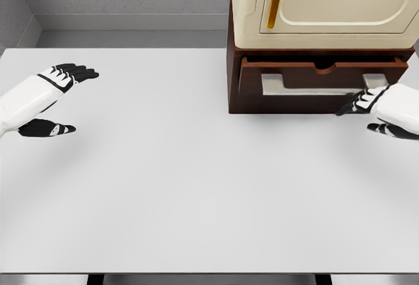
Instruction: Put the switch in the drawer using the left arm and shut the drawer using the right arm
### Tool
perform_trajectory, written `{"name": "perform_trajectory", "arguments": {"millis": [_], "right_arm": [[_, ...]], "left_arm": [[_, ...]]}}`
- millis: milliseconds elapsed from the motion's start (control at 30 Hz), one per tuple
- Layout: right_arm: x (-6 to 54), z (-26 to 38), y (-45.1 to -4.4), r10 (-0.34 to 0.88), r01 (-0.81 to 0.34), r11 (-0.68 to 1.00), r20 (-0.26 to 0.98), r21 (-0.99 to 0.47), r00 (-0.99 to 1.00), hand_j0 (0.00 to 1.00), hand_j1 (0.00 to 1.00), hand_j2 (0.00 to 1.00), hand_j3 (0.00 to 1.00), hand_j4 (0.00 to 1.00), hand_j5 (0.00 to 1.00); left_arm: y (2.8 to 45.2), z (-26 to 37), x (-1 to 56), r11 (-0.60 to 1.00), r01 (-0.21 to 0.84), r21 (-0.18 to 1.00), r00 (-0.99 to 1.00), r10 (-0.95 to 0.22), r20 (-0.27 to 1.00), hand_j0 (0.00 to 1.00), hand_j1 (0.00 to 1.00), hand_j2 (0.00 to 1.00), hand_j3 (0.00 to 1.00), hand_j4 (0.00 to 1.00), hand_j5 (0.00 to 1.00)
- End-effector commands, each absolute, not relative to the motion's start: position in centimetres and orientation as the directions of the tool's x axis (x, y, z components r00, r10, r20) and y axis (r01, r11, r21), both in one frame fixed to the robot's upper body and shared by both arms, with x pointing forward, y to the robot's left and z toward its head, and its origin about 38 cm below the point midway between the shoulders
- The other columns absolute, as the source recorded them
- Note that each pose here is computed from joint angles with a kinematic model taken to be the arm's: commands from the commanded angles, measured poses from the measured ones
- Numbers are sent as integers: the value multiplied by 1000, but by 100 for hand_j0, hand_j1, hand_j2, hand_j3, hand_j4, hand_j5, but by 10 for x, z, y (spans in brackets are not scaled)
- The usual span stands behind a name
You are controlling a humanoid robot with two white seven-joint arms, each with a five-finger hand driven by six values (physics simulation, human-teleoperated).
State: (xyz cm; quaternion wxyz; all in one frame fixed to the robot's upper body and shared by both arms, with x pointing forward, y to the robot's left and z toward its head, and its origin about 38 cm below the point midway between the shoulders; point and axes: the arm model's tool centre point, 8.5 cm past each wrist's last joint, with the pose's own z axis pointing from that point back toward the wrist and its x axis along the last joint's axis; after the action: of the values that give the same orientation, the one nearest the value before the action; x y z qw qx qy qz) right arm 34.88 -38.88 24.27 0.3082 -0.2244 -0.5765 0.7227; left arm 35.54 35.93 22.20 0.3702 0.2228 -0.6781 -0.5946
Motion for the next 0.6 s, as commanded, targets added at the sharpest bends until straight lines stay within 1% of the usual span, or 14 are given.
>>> {"name": "perform_trajectory", "arguments": {"millis": [0, 133, 300, 567], "right_arm": [[352, 235, -393, 721, -201, -130, 46, -971, -692, 73, 73, 73, 73, 73, 73], [355, 233, -396, 729, -201, -127, 46, -971, -683, 73, 73, 73, 73, 73, 73], [373, 226, -387, 723, -210, -118, 61, -971, -688, 73, 73, 73, 73, 73, 73], [369, 230, -394, 727, -218, -145, 45, -965, -685, 74, 74, 74, 74, 74, 74]], "left_arm": [[360, 223, 355, 201, 138, 970, -627, -741, 243, 100, 100, 100, 100, 100, 100], [360, 223, 355, 201, 138, 970, -627, -741, 243, 100, 100, 100, 100, 100, 100], [359, 223, 355, 200, 137, 970, -627, -740, 242, 100, 100, 100, 100, 100, 100], [358, 224, 355, 199, 134, 971, -632, -737, 239, 100, 100, 100, 100, 100, 100]]}}
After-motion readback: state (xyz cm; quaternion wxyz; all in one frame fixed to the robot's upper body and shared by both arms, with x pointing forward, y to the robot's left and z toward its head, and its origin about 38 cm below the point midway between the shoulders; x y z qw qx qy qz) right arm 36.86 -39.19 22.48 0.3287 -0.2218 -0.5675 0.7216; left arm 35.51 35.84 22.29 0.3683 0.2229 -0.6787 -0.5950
